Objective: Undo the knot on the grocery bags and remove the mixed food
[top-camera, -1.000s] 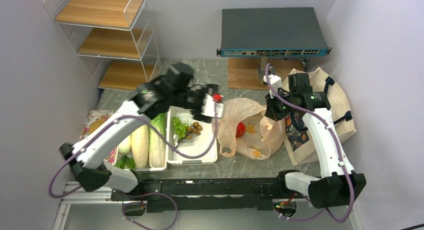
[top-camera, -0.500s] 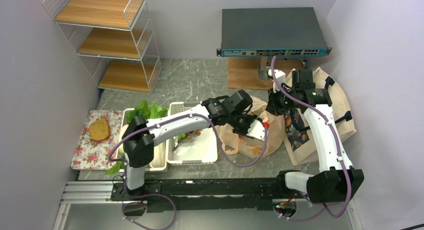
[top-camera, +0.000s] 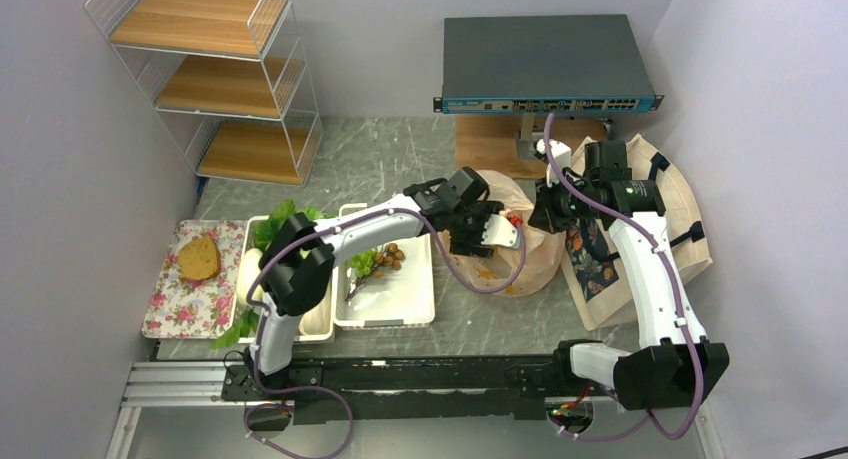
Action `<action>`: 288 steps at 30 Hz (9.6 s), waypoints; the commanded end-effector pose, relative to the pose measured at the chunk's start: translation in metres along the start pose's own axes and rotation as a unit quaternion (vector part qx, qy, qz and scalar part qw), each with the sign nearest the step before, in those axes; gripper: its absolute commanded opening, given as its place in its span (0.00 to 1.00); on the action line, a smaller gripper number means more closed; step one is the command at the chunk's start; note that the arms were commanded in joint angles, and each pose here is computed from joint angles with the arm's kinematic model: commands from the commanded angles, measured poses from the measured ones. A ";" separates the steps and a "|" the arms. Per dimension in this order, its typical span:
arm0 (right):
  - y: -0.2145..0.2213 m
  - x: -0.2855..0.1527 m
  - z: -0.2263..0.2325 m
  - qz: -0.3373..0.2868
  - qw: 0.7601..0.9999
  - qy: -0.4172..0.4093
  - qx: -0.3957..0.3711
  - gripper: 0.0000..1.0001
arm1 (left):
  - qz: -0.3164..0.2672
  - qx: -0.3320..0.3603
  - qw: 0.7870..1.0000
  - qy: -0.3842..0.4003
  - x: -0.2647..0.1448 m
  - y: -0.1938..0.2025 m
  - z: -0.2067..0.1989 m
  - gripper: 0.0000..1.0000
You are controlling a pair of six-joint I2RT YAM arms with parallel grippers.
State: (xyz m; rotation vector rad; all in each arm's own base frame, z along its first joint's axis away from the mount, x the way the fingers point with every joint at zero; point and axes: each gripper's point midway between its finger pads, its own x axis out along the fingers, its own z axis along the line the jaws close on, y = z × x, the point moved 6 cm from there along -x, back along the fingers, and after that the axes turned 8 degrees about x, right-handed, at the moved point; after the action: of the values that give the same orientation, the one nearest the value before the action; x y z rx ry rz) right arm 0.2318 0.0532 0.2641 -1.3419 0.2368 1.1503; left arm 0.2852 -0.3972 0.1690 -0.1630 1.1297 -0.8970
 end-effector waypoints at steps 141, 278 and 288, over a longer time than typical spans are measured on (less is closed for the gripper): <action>0.015 0.005 -0.006 0.006 0.999 -0.015 -0.040 0.00 | -0.183 -0.170 0.968 -0.008 -0.190 -0.010 -0.090 0.43; 0.030 -0.001 0.008 0.013 0.989 -0.086 -0.123 0.00 | 0.014 -0.201 0.978 -0.057 -0.179 0.080 -0.095 0.24; 0.020 -0.008 0.000 0.002 0.993 -0.062 -0.096 0.00 | 0.030 -0.203 0.978 -0.034 -0.155 0.106 -0.103 0.71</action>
State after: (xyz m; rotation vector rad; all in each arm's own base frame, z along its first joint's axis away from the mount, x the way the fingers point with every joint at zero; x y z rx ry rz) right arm 0.2031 0.0481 0.2374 -1.4026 0.0794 1.3630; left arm 0.2260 -0.1802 0.1566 -0.5014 1.2993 -0.4953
